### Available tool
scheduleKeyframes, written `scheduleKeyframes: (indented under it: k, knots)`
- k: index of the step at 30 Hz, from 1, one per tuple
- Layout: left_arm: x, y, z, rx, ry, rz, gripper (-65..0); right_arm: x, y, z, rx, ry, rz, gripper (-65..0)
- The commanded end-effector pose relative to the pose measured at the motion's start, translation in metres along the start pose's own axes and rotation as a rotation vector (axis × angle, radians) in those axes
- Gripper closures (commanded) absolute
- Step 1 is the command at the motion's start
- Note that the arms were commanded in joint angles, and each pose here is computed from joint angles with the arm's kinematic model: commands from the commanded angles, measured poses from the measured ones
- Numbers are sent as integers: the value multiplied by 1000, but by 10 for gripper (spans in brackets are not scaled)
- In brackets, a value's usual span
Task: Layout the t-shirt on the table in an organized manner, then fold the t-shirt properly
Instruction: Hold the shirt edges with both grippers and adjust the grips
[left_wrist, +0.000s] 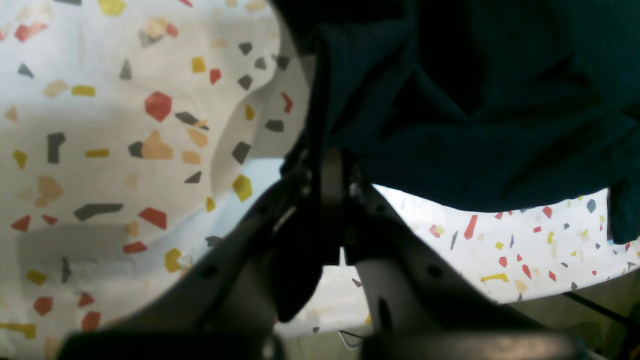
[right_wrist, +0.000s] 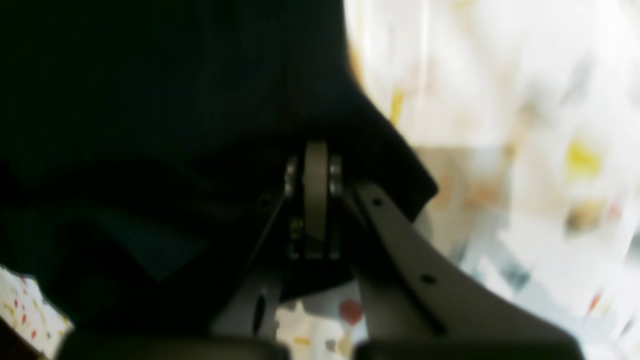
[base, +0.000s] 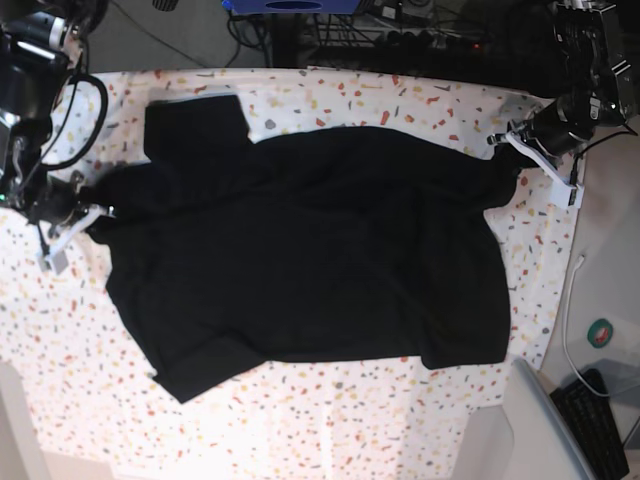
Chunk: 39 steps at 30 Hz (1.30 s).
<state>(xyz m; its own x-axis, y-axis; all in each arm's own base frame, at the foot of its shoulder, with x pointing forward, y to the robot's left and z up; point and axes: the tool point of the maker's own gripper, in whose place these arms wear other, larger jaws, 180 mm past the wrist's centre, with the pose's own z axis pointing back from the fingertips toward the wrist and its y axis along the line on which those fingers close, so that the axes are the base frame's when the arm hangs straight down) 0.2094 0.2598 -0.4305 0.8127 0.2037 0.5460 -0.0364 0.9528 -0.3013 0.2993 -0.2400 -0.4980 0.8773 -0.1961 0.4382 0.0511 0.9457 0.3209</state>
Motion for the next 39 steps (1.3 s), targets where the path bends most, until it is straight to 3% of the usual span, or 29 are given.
scheduleKeyframes:
  k: [1, 7, 14, 18, 21, 22, 26, 28, 32, 39]
  knots:
    - [22, 3, 3, 0, -56, -15, 0, 24, -3, -1, -24, -21, 21, 0]
    - [53, 9, -9, 46, -82, -67, 0, 99, 12, -19, -39, -91, 95, 0]
    - [52, 3, -13, 39, -84, -58, 0, 168, 8, 19, -123, -241, 218, 0]
    - [42, 8, -11, 49, -63, -56, 0, 161, -3, 70, -249, -198, 301, 0]
    - [41, 11, -9, 56, -61, -52, 0, 120, 8, 96, -231, -162, 283, 0]
    - [41, 11, -9, 56, -61, -52, 0, 105, 8, 99, -207, -153, 249, -42]
    - [40, 10, -9, 55, -61, -51, 0, 52, 10, 97, -98, -117, 122, -422]
    - [40, 10, -9, 55, -61, -51, 0, 28, 11, 87, -42, -100, 71, -543]
    - [41, 8, -11, 48, -61, -55, 0, 2, 4, 63, 7, -81, -27, -513]
    - [39, 8, -11, 48, -57, -55, 0, 12, 14, 30, 91, -57, -127, -513]
